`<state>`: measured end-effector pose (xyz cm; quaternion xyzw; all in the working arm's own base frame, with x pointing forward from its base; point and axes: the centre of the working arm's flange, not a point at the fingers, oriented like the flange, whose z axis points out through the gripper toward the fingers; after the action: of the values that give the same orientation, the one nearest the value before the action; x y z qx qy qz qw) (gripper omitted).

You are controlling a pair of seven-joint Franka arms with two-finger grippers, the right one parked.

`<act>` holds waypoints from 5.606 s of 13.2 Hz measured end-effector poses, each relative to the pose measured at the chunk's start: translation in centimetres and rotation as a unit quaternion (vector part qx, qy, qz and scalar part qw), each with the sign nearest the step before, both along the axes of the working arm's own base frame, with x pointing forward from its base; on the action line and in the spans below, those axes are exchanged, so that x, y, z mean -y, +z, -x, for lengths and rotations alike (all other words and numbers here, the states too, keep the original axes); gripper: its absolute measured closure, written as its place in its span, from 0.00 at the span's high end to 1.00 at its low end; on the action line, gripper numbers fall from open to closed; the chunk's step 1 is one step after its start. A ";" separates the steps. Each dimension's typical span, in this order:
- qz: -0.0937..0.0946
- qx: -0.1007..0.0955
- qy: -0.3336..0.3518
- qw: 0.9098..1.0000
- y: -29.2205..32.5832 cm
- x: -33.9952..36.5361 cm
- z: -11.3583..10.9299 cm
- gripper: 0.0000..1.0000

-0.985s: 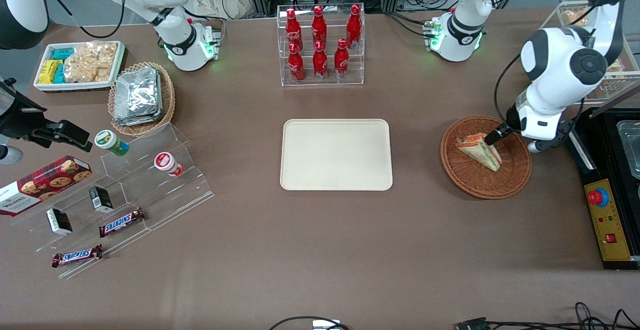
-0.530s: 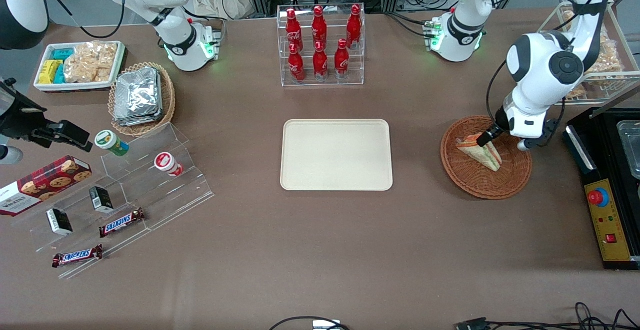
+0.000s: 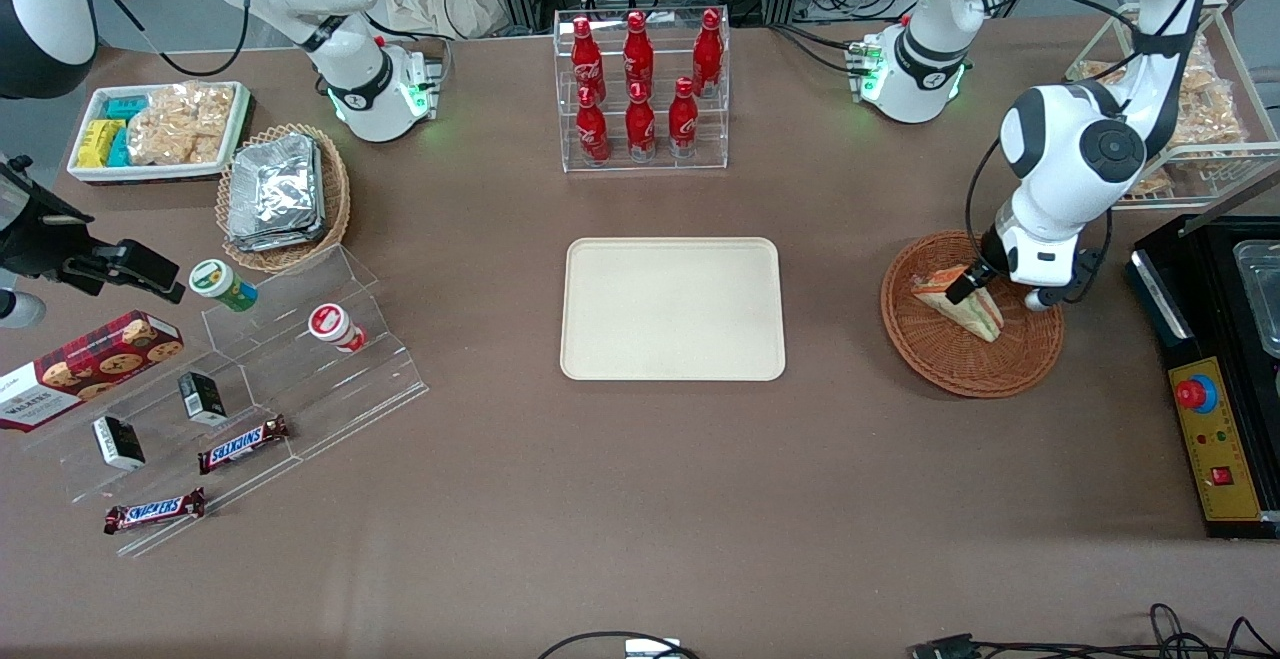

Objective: Place sandwich from basket to tray

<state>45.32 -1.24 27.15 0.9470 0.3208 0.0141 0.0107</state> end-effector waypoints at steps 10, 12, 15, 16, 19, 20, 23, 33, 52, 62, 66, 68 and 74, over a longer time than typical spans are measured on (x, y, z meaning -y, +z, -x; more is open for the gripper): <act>0.004 0.013 0.019 1.000 -4.1 0.0 0.8 0.57; 0.004 0.016 0.020 1.000 -4.1 0.0 0.8 0.39; 0.003 0.024 0.014 1.000 -2.5 0.3 0.5 0.32; -0.001 0.020 -0.001 1.000 -1.2 0.9 0.4 0.32; -0.023 0.020 -0.079 0.996 3.7 2.3 0.5 0.28; -0.028 0.018 -0.113 0.993 4.8 2.8 0.7 0.22; -0.039 0.019 -0.191 0.981 6.1 5.8 1.1 0.20; -0.049 0.036 -0.345 0.936 6.6 19.0 3.1 0.20; 0.046 -0.022 -0.457 0.888 -1.4 34.0 2.4 0.17; -0.012 -0.014 -0.423 0.906 -5.9 35.5 1.5 0.27; -0.019 -0.013 -0.413 0.911 -5.2 35.4 0.3 0.67; -0.043 -0.025 -0.399 0.915 -3.3 35.4 -1.8 0.86; -0.054 -0.016 -0.319 0.946 4.3 35.0 -7.7 1.00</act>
<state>53.02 -36.27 31.48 0.9991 0.0004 0.0121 -0.0413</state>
